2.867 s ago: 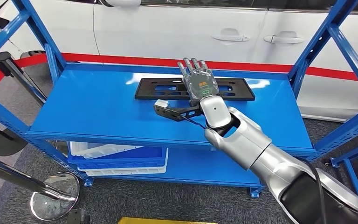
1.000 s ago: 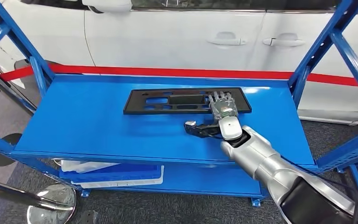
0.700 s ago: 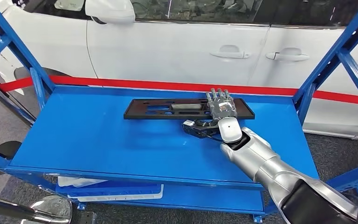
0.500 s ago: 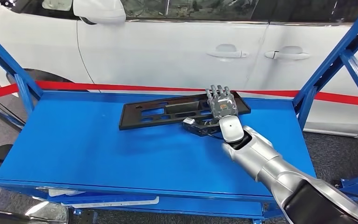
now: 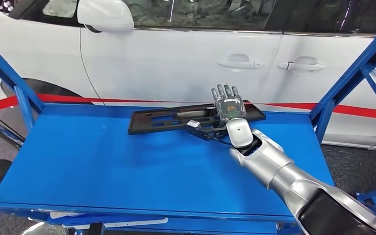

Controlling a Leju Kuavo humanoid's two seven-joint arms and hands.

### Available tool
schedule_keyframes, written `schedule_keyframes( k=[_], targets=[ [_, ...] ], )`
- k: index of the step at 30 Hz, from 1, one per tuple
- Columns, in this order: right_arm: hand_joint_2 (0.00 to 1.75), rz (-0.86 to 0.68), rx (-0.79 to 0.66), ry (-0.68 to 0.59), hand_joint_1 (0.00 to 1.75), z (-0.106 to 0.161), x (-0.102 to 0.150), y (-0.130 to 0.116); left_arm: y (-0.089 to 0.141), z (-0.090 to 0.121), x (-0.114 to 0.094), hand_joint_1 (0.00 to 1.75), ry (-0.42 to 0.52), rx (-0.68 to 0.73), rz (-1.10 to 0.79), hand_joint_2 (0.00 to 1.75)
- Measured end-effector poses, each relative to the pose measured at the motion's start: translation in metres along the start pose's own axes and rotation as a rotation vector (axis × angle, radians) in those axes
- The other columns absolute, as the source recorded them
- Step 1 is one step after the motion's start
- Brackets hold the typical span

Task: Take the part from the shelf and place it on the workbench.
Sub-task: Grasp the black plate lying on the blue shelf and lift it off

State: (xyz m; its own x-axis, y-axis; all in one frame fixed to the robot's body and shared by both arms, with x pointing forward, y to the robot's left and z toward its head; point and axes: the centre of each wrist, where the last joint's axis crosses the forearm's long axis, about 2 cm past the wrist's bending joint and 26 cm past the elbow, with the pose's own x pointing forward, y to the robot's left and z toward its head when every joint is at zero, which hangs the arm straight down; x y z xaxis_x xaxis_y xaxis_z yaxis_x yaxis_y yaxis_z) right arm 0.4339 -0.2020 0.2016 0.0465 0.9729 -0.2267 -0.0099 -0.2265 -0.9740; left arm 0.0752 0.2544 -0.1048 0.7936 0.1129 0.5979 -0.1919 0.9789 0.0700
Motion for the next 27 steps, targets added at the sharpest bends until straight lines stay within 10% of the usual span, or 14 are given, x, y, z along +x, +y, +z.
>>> schedule_keyframes(
  k=[27],
  targets=[
    [1.75, 0.011, 0.051, 0.007, 0.0, 0.0063, -0.0085, 0.0036, 0.0031, -0.0016, 0.0021, 0.0, -0.021, 0.01, -0.035, 0.0]
  ],
)
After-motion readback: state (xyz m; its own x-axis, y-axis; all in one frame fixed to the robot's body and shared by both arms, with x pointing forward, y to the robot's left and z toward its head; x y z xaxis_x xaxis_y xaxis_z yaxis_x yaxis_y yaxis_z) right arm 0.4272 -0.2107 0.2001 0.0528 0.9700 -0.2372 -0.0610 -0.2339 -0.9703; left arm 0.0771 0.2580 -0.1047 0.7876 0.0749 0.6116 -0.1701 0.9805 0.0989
